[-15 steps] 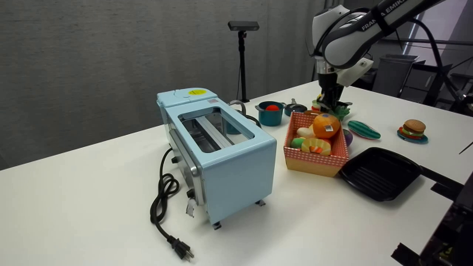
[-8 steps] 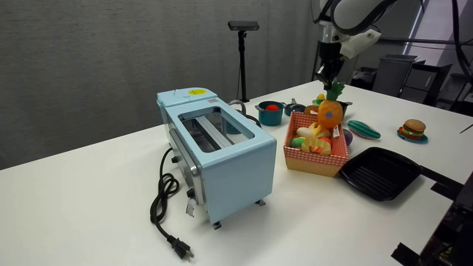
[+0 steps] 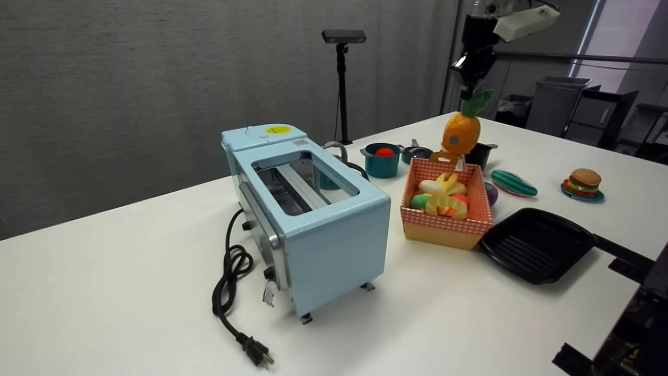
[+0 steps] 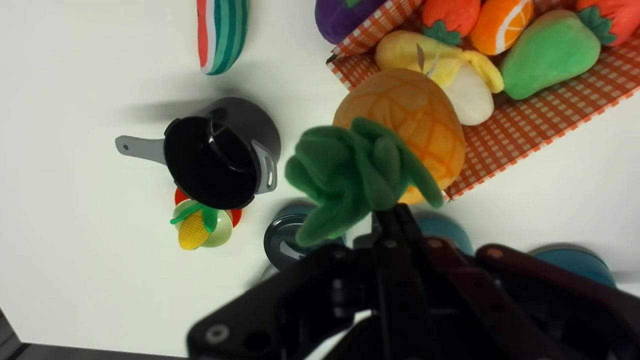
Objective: Remove the pineapple plush toy from the box
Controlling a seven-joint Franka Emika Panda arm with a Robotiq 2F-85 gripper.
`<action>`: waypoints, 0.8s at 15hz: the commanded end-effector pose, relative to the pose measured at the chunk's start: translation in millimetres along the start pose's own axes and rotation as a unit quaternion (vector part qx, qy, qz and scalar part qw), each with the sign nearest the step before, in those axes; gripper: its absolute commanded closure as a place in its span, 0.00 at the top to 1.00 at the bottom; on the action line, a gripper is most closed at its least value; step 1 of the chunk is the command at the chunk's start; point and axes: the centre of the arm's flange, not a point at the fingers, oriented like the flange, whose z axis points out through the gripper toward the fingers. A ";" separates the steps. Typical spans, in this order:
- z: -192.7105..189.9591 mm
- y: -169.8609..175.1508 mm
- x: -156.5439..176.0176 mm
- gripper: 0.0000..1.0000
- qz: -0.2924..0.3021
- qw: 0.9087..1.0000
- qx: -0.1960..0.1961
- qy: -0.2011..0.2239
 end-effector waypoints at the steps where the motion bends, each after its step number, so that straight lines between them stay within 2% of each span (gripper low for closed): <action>1: -7.3 30.2 4.8 0.00 0.028 0.999 0.031 -0.013; 7: -11.4 77.5 20.0 0.00 0.067 0.996 0.051 -0.018; 12: -14.0 97.8 27.2 0.00 0.083 0.995 0.043 -0.019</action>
